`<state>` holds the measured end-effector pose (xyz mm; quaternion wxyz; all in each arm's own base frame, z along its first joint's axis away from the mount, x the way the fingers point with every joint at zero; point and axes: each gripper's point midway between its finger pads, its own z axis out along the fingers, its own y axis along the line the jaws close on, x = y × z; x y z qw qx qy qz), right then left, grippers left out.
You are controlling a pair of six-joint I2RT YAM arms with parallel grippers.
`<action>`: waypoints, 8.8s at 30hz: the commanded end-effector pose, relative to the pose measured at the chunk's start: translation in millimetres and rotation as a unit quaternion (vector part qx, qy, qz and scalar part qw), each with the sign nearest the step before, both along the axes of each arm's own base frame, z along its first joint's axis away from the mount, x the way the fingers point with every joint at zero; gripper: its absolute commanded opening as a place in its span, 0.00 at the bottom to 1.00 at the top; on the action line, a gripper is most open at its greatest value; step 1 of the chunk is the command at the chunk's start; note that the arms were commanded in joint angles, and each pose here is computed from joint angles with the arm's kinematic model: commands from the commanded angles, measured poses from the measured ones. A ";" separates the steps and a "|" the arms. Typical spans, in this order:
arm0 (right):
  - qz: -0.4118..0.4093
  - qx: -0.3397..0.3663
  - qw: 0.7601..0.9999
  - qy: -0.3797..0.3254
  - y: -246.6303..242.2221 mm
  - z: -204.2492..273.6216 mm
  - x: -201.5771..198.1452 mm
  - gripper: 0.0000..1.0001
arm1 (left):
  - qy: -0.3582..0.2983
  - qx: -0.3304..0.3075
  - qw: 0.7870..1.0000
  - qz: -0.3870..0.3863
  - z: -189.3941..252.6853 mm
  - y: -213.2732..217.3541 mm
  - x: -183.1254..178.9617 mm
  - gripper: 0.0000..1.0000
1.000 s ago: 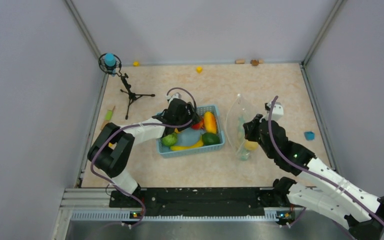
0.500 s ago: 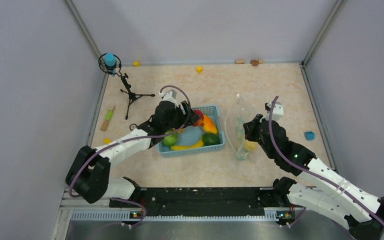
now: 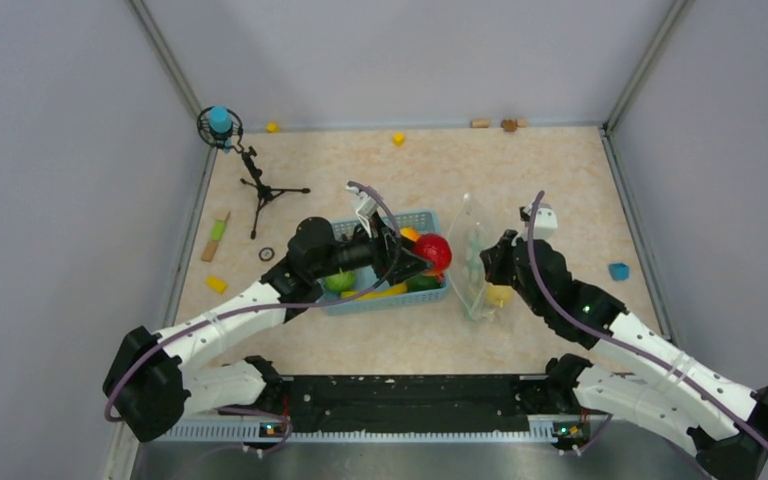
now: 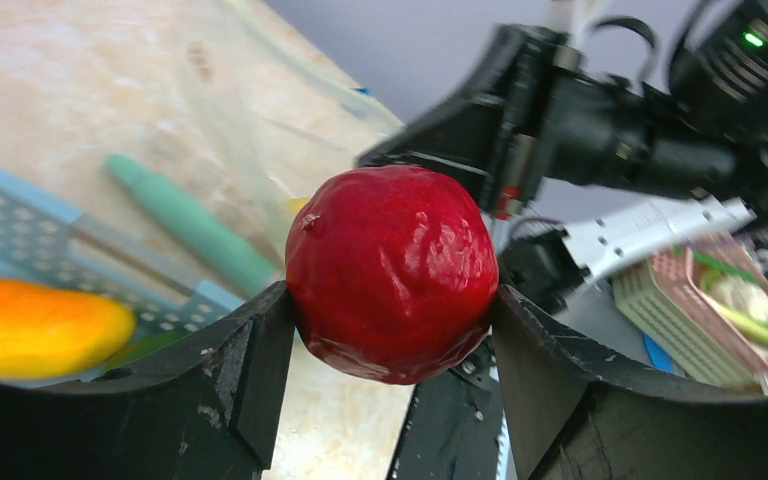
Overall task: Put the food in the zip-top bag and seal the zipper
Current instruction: Place the fake fruit in the zipper food storage bag, then pick up the fake fruit from the bin, then place the fake fruit in the zipper food storage bag, then pick up the fake fruit from the bin.
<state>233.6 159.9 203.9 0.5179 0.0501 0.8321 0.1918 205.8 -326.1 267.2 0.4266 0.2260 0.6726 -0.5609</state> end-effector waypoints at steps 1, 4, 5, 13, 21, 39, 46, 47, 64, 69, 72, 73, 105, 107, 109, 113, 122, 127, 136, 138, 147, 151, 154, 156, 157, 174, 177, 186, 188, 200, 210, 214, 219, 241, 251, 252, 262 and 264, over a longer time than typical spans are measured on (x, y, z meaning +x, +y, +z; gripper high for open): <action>0.027 0.016 0.999 -0.013 11.7 15.5 0.4 0.00 | -0.093 -0.043 0.991 -0.085 40.6 -14.2 -29.4 0.34; 0.033 0.018 0.999 -0.012 13.7 14.6 -0.2 0.00 | -0.083 -0.028 0.994 -0.069 35.0 -27.2 -21.3 0.36; 0.035 0.018 0.999 -0.011 14.2 13.7 -0.9 0.00 | -0.078 -0.023 0.994 -0.068 31.6 -31.6 -19.6 0.36; 0.054 0.026 0.998 -0.012 20.6 18.0 -3.9 0.00 | -0.041 -0.002 0.998 -0.054 9.8 -53.6 -6.9 0.37; 0.062 0.035 0.997 -0.018 21.8 21.0 -6.7 0.00 | -0.039 0.036 0.999 0.005 -6.5 -54.1 7.1 0.75; 0.062 0.038 0.997 -0.019 21.3 21.6 -7.3 0.00 | -0.061 0.041 0.997 0.027 4.9 -28.9 -5.2 0.97; 0.025 0.020 0.999 -0.023 7.3 20.9 -1.7 0.00 | -0.033 0.070 0.966 0.246 -14.7 30.2 45.9 0.97; 0.011 0.013 1.000 -0.024 2.0 21.0 0.3 0.00 | -0.024 0.082 0.957 0.277 -21.7 40.6 54.4 0.97; -0.114 -0.094 0.989 -0.029 -49.6 21.8 16.5 0.00 | 0.098 0.151 0.947 0.264 -112.6 61.6 99.5 0.97; -0.102 -0.057 0.991 -0.057 -47.0 17.2 13.7 0.00 | 0.107 0.199 0.930 0.289 -127.7 73.4 105.5 0.97; -0.111 -0.051 0.991 -0.061 -55.1 14.3 8.6 0.00 | 0.108 0.244 0.899 0.346 -134.1 100.5 111.6 0.97; -0.111 -0.046 0.991 -0.062 -55.4 14.2 7.3 0.00 | 0.102 0.252 0.891 0.364 -132.8 108.4 114.3 0.97; -0.104 -0.059 0.991 -0.055 -53.7 5.8 7.7 0.00 | 0.184 0.347 0.849 0.353 -202.9 135.5 125.9 0.81; -0.103 -0.058 0.991 -0.055 -52.9 6.0 8.0 0.00 | 0.186 0.344 0.852 0.348 -204.2 133.1 124.5 0.76; -0.102 -0.058 0.992 -0.054 -52.7 5.8 7.9 0.00 | 0.185 0.338 0.856 0.345 -202.1 130.7 124.9 0.67; -0.099 -0.058 0.992 -0.054 -51.3 5.6 8.0 0.00 | 0.180 0.317 0.873 0.324 -192.0 119.1 124.3 0.49; -0.088 -0.051 0.993 -0.054 -48.0 7.7 6.5 0.00 | 0.108 0.246 0.916 0.298 -123.1 100.5 112.3 0.35; -0.082 -0.048 0.994 -0.054 -45.7 8.3 5.8 0.00 | 0.039 0.167 0.954 0.247 -68.1 83.0 95.2 0.34; -0.070 -0.042 0.995 -0.058 -41.7 10.1 5.1 0.00 | -0.100 0.055 0.993 0.007 18.8 -2.3 28.4 0.26; -0.068 -0.041 0.995 -0.057 -40.9 10.1 5.0 0.00 | -0.110 0.054 0.992 -0.012 23.7 -19.2 24.6 0.26; -0.058 -0.036 0.996 -0.056 -36.3 8.9 4.6 0.00 | -0.115 0.067 0.988 -0.079 13.2 -83.8 14.9 0.25; -0.054 -0.033 0.996 -0.057 -35.2 10.0 3.9 0.00 | -0.096 0.076 0.988 -0.090 2.0 -104.5 18.7 0.23; -0.056 -0.029 0.996 -0.062 -37.0 13.1 2.8 0.00 | -0.081 0.088 0.989 -0.092 -11.2 -111.9 22.0 0.23; -0.061 -0.026 0.996 -0.067 -39.7 15.3 2.1 0.00 | -0.077 0.100 0.989 -0.077 -17.8 -111.3 27.3 0.23; -0.061 -0.024 0.996 -0.067 -40.2 15.6 1.7 0.00 | -0.074 0.106 0.989 -0.069 -21.6 -110.3 29.5 0.23; -0.071 -0.024 0.995 -0.071 -43.2 14.5 3.0 0.00 | -0.061 0.136 0.986 -0.073 -38.1 -109.0 15.3 0.97; -0.075 -0.027 0.994 -0.071 -44.7 13.3 3.5 0.00 | -0.061 0.134 0.986 -0.076 -37.2 -107.3 12.7 0.97; -0.078 -0.030 0.994 -0.070 -45.7 11.7 4.1 0.00 | -0.075 0.131 0.985 -0.079 -36.0 -88.5 -1.7 0.97; -0.077 -0.030 0.994 -0.070 -45.7 12.1 3.8 0.00 | -0.079 0.129 0.987 -0.059 -35.7 -79.4 -0.5 0.97; -0.085 -0.036 0.993 -0.072 -49.6 11.8 4.1 0.00 | 0.006 0.143 0.964 0.226 -45.2 1.8 61.6 0.97; -0.082 -0.038 0.994 -0.068 -47.4 9.5 5.0 0.00 | 0.226 0.082 0.910 0.338 -107.2 40.4 103.7 0.97; -0.085 -0.039 0.993 -0.069 -48.7 10.0 5.4 0.00 | 0.248 0.066 0.899 0.355 -124.6 40.0 116.2 0.97; -0.083 -0.040 0.993 -0.068 -48.2 9.4 5.1 0.00 | 0.281 0.066 0.882 0.372 -147.8 38.4 133.6 0.95; -0.090 -0.048 0.992 -0.067 -50.5 6.7 6.4 0.00 | 0.319 0.061 0.868 0.376 -200.7 17.6 165.8 0.75; -0.092 -0.050 0.992 -0.066 -51.0 5.9 6.9 0.00 | 0.295 0.072 0.866 0.398 -193.1 22.1 174.6 0.46; -0.093 -0.050 0.992 -0.066 -51.0 6.2 6.9 0.00 | 0.293 0.071 0.866 0.398 -190.9 22.7 174.7 0.46; -0.089 -0.048 0.993 -0.067 -50.4 7.2 6.0 0.00 | 0.243 0.045 0.884 0.397 -146.4 34.5 155.2 0.40; -0.088 -0.048 0.993 -0.070 -50.9 8.3 5.6 0.00 | 0.221 0.037 0.890 0.397 -128.7 38.6 148.8 0.40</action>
